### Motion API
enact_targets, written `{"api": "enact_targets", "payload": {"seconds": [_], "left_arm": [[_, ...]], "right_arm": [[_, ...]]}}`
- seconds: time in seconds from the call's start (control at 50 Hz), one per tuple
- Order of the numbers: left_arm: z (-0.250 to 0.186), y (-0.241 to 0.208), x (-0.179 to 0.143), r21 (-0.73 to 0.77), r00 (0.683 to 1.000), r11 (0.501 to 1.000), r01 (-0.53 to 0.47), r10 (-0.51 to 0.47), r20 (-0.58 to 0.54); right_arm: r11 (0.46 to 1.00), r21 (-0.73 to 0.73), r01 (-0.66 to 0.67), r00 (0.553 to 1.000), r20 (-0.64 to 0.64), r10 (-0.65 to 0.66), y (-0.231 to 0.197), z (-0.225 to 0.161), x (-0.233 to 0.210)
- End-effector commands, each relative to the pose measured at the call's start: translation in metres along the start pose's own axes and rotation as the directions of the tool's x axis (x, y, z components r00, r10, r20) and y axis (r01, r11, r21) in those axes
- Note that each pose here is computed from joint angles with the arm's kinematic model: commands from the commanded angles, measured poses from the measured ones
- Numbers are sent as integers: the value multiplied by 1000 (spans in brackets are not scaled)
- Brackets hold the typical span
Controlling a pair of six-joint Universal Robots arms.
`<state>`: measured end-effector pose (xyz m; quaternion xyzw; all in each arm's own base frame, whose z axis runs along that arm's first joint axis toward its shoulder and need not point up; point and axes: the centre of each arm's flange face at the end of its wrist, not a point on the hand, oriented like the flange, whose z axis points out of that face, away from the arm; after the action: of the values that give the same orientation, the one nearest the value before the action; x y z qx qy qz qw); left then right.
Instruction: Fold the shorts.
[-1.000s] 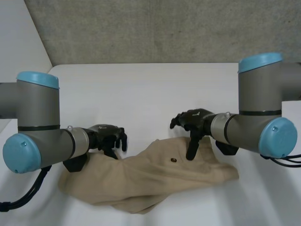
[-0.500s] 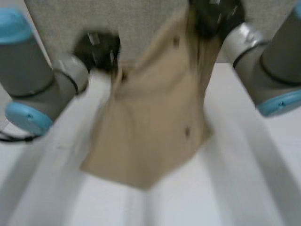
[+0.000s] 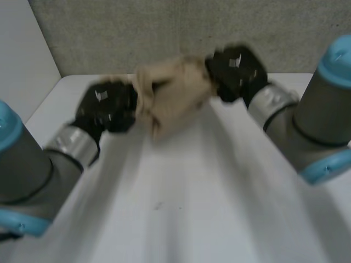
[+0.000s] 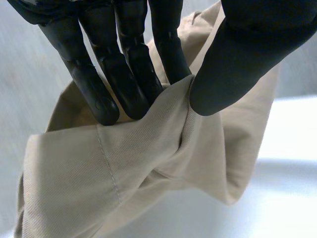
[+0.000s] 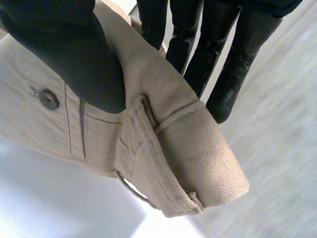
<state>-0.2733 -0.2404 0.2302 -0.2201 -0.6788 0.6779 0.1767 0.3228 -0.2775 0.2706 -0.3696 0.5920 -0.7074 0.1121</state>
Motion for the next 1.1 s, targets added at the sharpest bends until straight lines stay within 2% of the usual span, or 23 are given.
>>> {"api": "enact_targets", "payload": {"seconds": [0.02,0.04,0.12,0.22,0.34,0.46,0.52,0.64,0.74,0.84,1.02,1.1], "left_arm": [[-35,68,13,-326,999,945,27,-39,-30],[-42,72,17,-385,998,922,28,-48,-42],[-52,66,19,-454,997,891,32,-60,-48],[-49,35,8,-370,999,928,44,-53,-13],[-37,24,-18,-298,995,950,89,-69,75],[-33,29,-19,-302,983,937,176,-151,105],[-31,42,-16,-343,975,913,222,-198,104],[-24,61,-2,-403,968,881,249,-243,68],[-17,73,14,-435,971,872,226,-238,27],[-5,81,13,-438,973,871,220,-229,32],[16,90,-1,-415,975,886,210,-158,155],[19,91,-3,-407,974,889,210,-155,163]], "right_arm": [[965,-262,-29,992,112,60,74,-29,-34],[962,-271,-28,990,122,63,77,-32,-37],[953,-302,-34,982,167,88,86,-43,-46],[946,-321,-44,977,184,108,91,-50,-48],[942,-329,-64,982,148,119,89,-60,-33],[937,-339,-87,976,161,149,96,-64,-31],[934,-344,-94,978,146,152,99,-63,-25],[933,-347,-95,977,147,154,99,-63,-25],[933,-347,-95,977,147,154,99,-63,-25],[932,-350,-95,977,146,155,100,-64,-25],[932,-351,-94,977,147,154,100,-64,-26],[932,-350,-94,977,148,154,100,-64,-26]]}}
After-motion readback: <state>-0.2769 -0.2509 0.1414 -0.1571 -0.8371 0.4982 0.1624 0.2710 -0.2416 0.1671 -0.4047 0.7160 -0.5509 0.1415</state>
